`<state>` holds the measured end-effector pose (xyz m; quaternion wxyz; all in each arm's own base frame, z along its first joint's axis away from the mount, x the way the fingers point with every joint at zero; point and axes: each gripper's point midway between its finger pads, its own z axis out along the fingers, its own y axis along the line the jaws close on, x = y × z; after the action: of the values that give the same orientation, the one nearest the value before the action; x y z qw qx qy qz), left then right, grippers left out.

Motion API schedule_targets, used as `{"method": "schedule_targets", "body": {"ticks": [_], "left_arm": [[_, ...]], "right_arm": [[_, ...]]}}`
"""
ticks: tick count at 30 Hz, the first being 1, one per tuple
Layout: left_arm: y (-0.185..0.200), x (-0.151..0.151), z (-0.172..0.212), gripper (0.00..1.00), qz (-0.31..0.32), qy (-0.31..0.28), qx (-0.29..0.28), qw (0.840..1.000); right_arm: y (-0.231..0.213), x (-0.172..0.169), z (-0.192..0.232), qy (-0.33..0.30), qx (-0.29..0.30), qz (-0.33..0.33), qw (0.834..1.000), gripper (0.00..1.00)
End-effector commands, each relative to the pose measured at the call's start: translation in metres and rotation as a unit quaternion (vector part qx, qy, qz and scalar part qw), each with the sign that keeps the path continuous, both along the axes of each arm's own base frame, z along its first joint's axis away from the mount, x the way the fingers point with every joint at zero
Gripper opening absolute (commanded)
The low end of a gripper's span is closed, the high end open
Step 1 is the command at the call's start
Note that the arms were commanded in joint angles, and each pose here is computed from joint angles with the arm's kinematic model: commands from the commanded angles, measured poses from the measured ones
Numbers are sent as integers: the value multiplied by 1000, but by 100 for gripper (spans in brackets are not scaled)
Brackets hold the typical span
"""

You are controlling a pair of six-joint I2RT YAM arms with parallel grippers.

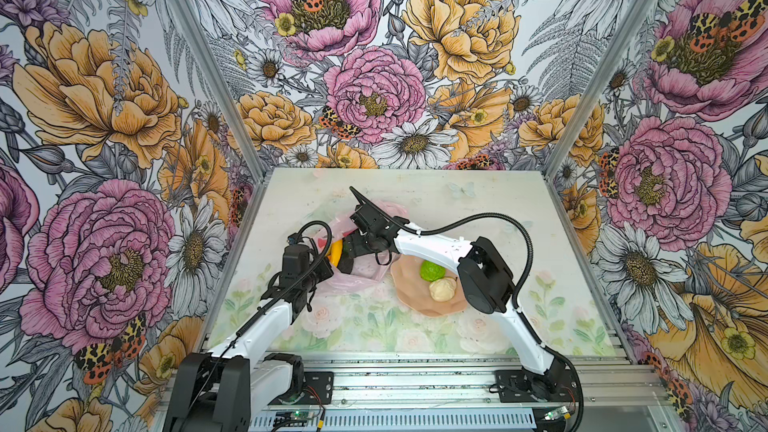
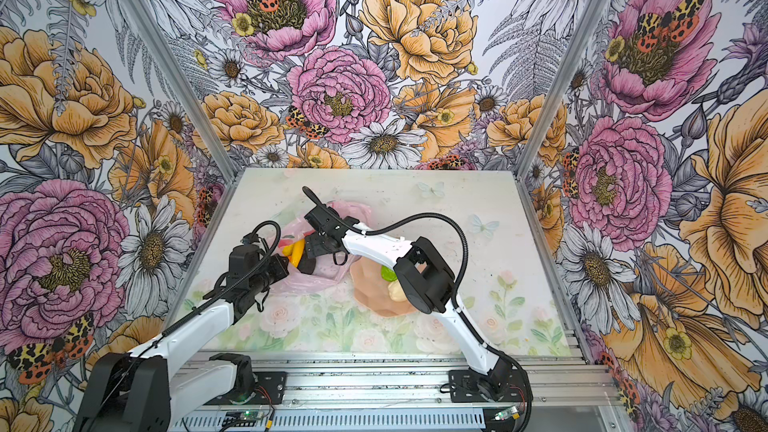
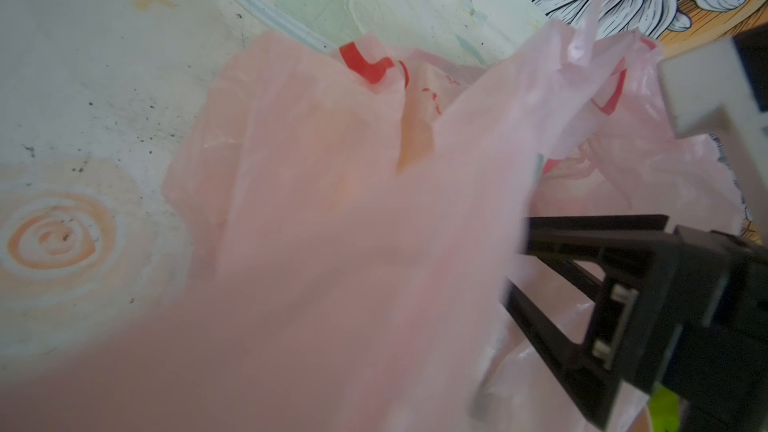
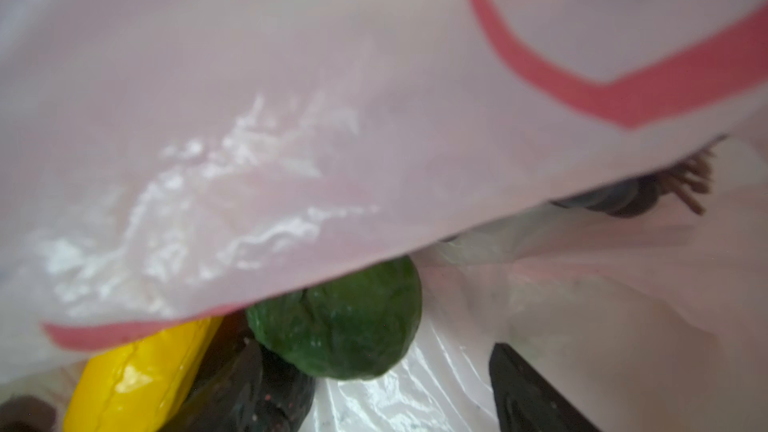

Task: Take the fake fruits out of the plastic bag
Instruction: 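Release the lime-green fruit and reach the right gripper into the bag mouth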

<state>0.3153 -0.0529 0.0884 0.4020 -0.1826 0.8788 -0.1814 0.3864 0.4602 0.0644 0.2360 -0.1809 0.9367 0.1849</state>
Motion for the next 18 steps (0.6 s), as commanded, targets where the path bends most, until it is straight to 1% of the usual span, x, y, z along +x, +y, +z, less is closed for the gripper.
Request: {"method": "schedule_targets", "body": {"ticks": [1,4,8,14,18], "left_arm": [[0,4,10,17,-4,-19,13,1000],[0,4,10,17,-3,-19,13,1000],[0,4,10,17,-3,-19,13,1000],[0,4,10,17,-3,-19,13,1000],[0,4,9,17,-3,-19,14,1000]], "right_arm": [[15,7,1,-6,18,13,1000,90],[19,8,-6,-1,21,14,1000,94],[21,12,-16,5,20,8,1000,94],[17,17,-27,14,18,-5,1000,89],[16,18,-25,11,17,-5,1000,84]]}}
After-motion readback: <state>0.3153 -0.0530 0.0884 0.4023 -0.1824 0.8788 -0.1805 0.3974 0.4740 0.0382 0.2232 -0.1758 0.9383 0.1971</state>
